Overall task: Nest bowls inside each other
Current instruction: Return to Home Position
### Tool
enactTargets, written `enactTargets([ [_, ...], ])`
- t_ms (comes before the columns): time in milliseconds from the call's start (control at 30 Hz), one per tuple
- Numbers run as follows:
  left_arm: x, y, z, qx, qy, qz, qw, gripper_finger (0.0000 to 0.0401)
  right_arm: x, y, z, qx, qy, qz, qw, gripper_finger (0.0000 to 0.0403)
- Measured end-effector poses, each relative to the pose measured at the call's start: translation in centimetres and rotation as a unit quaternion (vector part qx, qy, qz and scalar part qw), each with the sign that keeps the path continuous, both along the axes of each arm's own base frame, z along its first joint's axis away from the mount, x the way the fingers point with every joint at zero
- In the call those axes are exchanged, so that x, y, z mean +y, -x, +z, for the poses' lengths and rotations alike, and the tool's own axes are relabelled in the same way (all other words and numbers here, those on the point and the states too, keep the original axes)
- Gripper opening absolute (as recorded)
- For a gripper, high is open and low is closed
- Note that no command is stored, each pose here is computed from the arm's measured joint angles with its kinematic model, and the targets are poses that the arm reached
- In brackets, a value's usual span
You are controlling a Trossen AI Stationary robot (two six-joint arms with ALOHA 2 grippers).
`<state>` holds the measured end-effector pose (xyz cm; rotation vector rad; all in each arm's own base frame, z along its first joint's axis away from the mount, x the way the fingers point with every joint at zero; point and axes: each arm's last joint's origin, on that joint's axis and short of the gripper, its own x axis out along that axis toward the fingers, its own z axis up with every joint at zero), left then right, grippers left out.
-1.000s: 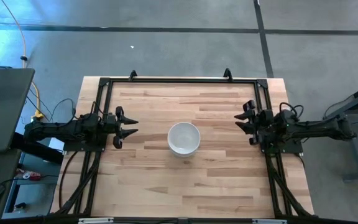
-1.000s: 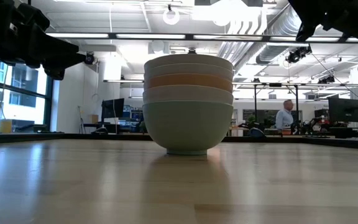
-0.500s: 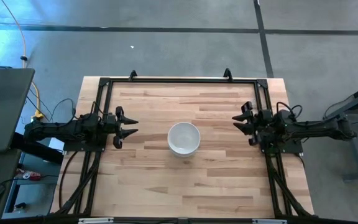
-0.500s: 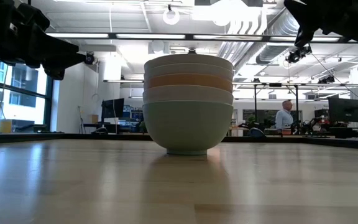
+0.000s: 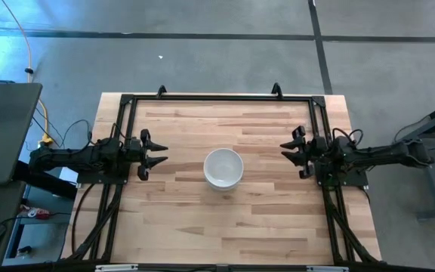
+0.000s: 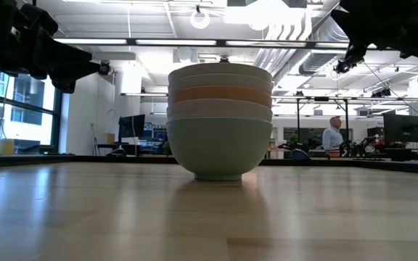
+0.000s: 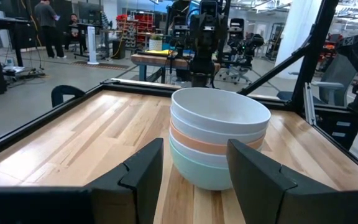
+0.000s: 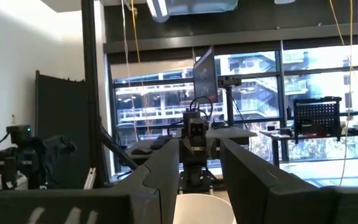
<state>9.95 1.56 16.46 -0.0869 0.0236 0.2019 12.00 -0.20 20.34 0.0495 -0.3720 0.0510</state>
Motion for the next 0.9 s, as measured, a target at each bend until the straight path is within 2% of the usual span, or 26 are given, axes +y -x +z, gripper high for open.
enactTargets([
  [300,0.0,0.0,0.0,0.0,0.0,0.0,1.0,0.0165,0.2,0.0,-0.1,0.004,0.0,0.004,1.0,0.011],
  [533,0.0,0.0,0.0,0.0,0.0,0.0,1.0,0.0165,0.2,-0.5,-1.6,0.088,-0.017,0.008,0.996,0.011],
  [733,0.0,0.0,0.0,0.0,0.0,0.0,1.0,0.0165,0.2,-0.5,-2.0,0.106,-0.017,0.008,0.994,0.011],
  [900,0.0,0.0,0.0,0.0,0.0,0.0,1.0,0.0165,0.2,-0.5,-2.8,0.151,-0.021,0.007,0.988,0.011],
])
